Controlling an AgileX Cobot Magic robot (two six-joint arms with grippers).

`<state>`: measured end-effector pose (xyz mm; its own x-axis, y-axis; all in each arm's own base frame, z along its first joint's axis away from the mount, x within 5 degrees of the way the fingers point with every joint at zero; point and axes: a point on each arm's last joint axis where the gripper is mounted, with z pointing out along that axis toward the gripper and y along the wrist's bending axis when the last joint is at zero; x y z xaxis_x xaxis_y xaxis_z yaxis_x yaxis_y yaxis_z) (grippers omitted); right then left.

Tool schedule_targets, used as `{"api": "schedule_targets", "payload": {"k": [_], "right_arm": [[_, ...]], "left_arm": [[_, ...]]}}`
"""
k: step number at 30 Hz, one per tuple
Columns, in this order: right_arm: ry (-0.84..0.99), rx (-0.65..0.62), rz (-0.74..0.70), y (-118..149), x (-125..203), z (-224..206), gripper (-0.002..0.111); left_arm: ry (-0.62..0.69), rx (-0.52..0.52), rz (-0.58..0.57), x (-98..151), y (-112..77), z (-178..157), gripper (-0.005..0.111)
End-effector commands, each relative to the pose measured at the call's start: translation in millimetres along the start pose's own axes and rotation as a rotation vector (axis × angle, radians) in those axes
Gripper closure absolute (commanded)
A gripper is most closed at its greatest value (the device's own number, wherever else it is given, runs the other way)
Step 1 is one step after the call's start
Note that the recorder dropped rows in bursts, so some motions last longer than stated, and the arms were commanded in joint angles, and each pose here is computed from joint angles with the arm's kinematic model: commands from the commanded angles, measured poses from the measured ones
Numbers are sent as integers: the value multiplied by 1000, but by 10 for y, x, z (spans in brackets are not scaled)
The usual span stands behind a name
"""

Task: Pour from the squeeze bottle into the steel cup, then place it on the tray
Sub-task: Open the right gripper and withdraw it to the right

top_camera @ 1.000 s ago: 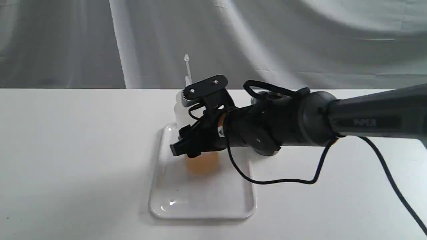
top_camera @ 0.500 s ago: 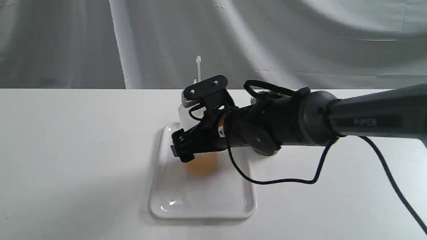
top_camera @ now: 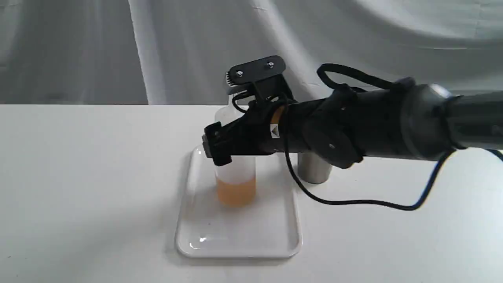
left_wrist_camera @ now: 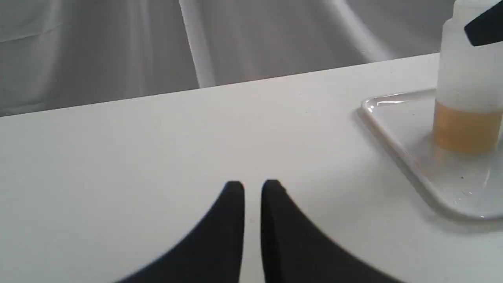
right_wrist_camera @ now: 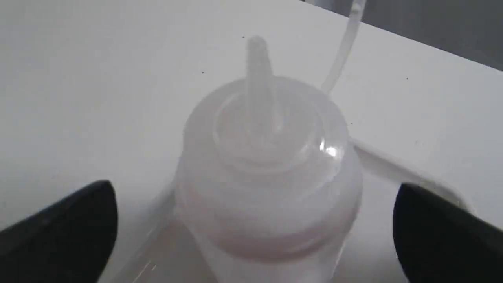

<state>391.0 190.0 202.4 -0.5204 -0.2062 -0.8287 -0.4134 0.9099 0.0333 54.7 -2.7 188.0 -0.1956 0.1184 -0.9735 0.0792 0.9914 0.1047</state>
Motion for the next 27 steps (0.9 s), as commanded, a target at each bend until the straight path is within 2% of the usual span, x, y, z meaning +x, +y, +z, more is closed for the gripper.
{"api": "schedule_targets", "payload": {"k": [1,8,13,18,21,27], "right_arm": [[-34,-19,14,20,51,-240,15],[-112,-44,13,37,137,-868,16],[-240,-75,26,51,191,-1404,16],[-308,-85,25,46,365,-1857,20],[-338,-88,24,41,465,-2049,30],[-401,-92,63,27,578,-2344,74]], "left_arm": [[-7,2,-1,6,-2,0,98],[-7,2,-1,6,-2,0,98],[-7,2,-1,6,-2,0,98],[-7,2,-1,6,-2,0,98],[-7,2,-1,6,-2,0,98],[-7,2,-1,6,-2,0,98]]}}
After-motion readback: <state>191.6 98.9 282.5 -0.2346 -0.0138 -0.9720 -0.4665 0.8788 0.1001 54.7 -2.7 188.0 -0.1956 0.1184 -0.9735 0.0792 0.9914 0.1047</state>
